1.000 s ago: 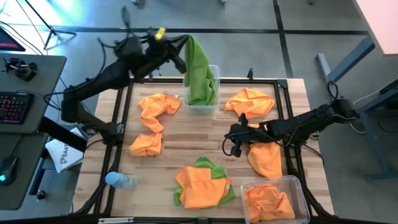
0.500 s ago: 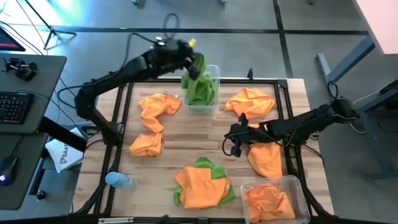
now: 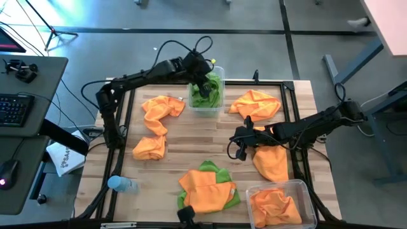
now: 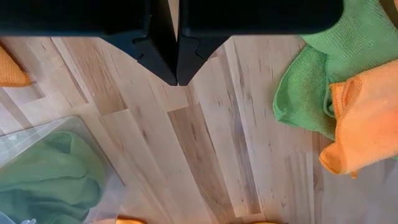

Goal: Sort microfiber towel by color & place in baskets
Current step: Put the green microfiber towel into the top transparent bin

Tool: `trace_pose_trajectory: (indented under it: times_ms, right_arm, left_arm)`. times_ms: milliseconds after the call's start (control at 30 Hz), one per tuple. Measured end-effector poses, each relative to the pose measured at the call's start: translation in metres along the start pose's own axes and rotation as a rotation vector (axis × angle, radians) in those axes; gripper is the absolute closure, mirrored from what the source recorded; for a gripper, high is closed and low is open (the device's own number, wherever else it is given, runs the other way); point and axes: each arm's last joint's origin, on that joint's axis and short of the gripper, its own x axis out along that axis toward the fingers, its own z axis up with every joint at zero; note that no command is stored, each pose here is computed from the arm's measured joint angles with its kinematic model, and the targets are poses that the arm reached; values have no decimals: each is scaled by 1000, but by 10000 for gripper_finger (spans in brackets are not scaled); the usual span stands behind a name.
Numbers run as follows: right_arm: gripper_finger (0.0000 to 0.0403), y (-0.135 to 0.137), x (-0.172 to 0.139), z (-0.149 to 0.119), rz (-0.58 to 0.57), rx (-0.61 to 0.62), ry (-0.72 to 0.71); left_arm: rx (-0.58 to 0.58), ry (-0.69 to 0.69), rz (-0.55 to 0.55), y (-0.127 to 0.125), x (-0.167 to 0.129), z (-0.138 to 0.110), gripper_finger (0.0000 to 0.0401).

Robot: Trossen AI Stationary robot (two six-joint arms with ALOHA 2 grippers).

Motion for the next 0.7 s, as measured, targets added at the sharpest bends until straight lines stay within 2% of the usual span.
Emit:
trace_pose_trajectory:
  times_ms: [100, 300, 433, 633, 700]
  right_arm:
    - [402, 0, 3, -2, -5, -5, 13]
    - [402, 3, 18, -9, -45, -13, 63]
    - [402, 3, 20, -10, -45, 0, 65]
    - [402, 3, 20, -10, -45, -1, 65]
    - [402, 3, 20, -10, -45, -1, 65]
  left_arm:
    - [1, 60, 19, 9, 9, -7, 401]
    - [20, 146, -106, 6, 42, -21, 401]
    - [22, 212, -136, 2, 70, -34, 401]
    - [42, 281, -9, 4, 95, -47, 401]
    - [62, 286, -4, 4, 97, -48, 400]
